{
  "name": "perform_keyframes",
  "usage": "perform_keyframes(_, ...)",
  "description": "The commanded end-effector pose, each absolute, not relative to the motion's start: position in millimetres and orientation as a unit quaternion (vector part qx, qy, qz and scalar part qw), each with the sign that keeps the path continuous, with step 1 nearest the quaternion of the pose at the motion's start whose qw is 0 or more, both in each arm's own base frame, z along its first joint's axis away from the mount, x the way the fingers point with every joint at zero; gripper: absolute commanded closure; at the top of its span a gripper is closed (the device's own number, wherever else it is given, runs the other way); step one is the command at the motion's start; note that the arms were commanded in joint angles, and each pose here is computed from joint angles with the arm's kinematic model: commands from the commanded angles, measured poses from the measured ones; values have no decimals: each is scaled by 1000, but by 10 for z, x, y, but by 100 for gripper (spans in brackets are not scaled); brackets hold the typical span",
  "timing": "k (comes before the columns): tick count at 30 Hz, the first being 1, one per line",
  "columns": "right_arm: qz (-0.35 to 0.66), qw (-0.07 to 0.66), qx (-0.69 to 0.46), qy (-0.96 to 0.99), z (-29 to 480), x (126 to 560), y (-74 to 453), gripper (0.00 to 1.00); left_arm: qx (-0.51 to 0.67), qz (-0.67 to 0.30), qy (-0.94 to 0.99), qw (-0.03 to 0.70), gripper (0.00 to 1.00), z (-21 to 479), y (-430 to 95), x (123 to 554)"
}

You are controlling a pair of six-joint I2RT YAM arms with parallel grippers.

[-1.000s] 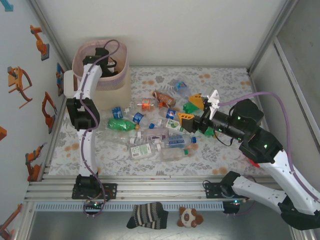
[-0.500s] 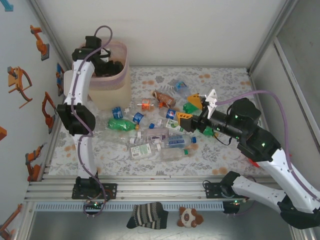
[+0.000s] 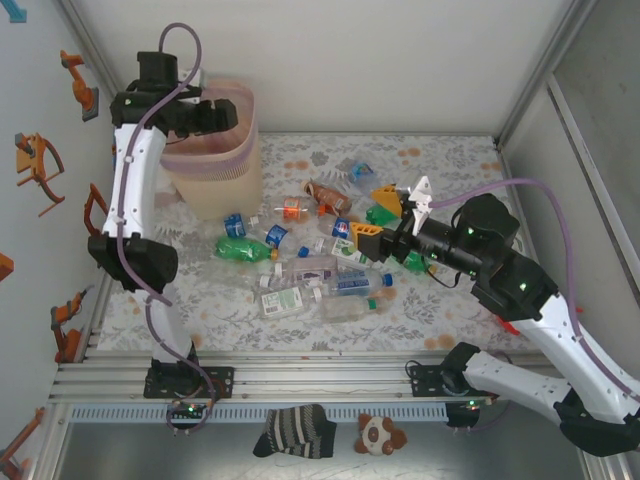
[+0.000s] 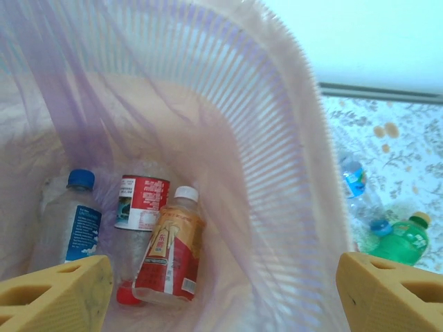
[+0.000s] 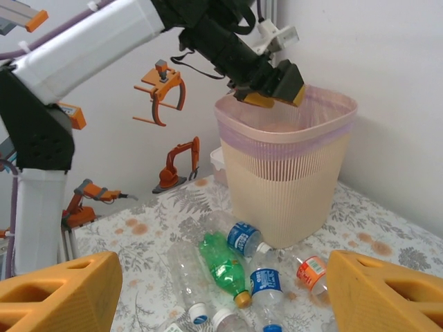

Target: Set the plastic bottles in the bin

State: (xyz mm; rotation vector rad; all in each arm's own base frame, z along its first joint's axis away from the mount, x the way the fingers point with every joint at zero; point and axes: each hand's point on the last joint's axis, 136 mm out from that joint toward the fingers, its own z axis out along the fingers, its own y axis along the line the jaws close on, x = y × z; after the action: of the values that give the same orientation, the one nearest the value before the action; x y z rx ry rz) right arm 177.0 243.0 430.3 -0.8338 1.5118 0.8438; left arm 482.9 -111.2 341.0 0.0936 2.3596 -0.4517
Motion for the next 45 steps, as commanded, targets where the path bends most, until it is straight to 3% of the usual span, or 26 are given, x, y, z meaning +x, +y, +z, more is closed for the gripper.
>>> perform_keyframes(1,367,583,-361,628,4385,1743,2456,24,56,-190,893,404,16,3750,-1139,4684)
perform_keyframes(11,366,581,-363,630,4374,1775,2492,24,87,-190,858,469,16,3979,-1096,4236)
perform_keyframes(18,365,580,-362,632,4358,1823,2531,24,89,-168,810,555,16,3945,-917,3818)
perform_keyframes(25,357,581,-357,638,4342,1882,2545,24,100,-163,793,578,16,3671,-867,3376)
perform_keyframes(34,355,577,-360,641,4333,1927,2596,24,68,-191,849,488,22,2802,-940,3035)
perform_keyframes(41,359,569,-364,644,4308,1932,2627,24,34,-158,910,382,22,2095,-867,2838)
perform_keyframes(45,359,568,-365,645,4291,1931,2633,24,-50,-117,941,314,25,1775,-664,2756)
